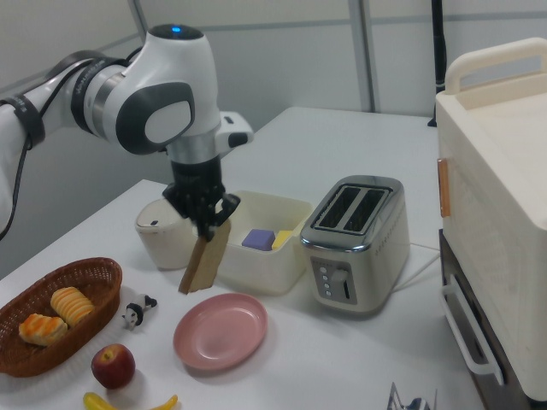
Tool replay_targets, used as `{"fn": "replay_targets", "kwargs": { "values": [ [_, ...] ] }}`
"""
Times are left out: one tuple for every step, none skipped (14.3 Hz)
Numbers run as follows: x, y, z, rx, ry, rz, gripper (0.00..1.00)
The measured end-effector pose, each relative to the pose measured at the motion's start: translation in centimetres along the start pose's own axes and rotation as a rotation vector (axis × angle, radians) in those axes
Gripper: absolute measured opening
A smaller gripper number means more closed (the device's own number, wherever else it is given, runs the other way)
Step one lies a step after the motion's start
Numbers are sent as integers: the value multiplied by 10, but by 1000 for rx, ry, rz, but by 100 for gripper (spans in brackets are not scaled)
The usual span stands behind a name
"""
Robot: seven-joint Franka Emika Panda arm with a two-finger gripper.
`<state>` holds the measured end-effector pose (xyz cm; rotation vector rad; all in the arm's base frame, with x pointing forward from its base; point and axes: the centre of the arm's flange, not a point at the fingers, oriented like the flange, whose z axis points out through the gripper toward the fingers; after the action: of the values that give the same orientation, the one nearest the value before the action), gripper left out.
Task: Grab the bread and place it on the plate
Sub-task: 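Carry the bread slice over the pink plate and release it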
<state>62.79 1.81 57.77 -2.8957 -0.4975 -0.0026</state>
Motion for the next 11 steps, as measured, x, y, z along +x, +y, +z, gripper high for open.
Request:
{"fn": "replay_targets", "kwargs": {
  "values": [
    [0, -6, 10, 13, -37, -39, 10],
    [0, -11, 23, 30, -78, -85, 10],
    [2, -16, 38, 46, -114, -123, 10],
    [5, -21, 53, 60, -147, -155, 10],
    [9, -24, 69, 73, -173, -181, 10],
    [13, -27, 85, 85, -198, -204, 10],
    [19, -30, 106, 99, -228, -227, 11],
    [22, -31, 118, 107, -245, -236, 11],
    [24, -31, 129, 114, -261, -240, 14],
    [26, -31, 139, 121, -275, -240, 17],
    [27, -30, 145, 125, -283, -239, 31]
  ]
}}
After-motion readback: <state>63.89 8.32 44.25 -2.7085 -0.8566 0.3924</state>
